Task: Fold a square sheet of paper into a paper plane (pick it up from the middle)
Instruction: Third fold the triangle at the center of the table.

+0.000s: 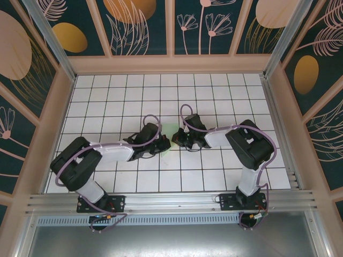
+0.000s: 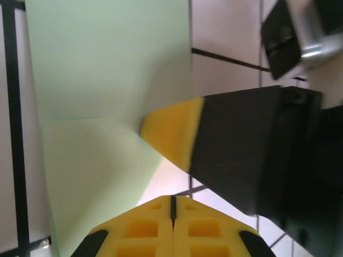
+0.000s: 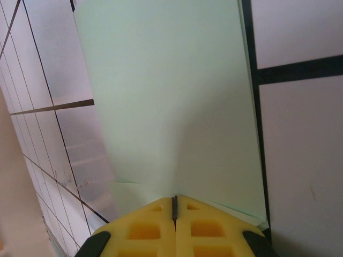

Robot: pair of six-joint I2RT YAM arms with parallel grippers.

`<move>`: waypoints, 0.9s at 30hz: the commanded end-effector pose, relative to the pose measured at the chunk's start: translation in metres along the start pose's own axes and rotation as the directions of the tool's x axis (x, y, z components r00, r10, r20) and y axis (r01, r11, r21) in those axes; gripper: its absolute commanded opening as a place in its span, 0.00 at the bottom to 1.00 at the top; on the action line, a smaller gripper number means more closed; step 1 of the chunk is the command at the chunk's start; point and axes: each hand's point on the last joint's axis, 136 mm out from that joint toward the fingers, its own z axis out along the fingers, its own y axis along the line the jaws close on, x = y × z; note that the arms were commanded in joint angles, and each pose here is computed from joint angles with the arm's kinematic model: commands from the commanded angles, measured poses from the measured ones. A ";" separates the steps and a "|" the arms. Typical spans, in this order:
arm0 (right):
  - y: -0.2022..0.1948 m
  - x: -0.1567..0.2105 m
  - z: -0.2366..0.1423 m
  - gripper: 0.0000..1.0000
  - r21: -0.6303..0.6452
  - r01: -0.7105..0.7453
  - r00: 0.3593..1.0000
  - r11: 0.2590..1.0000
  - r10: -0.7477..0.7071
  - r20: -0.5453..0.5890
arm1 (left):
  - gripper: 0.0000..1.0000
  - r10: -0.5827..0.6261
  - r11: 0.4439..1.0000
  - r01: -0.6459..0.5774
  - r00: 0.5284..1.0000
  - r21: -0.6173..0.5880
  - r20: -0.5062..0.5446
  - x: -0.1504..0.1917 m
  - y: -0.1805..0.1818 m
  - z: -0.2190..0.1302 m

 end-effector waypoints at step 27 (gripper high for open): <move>-0.100 0.037 -0.005 0.00 0.331 -0.158 0.985 0.931 0.173 -0.019 | 0.00 0.037 0.999 -0.037 0.999 -0.028 -0.021 0.032 0.027 -0.044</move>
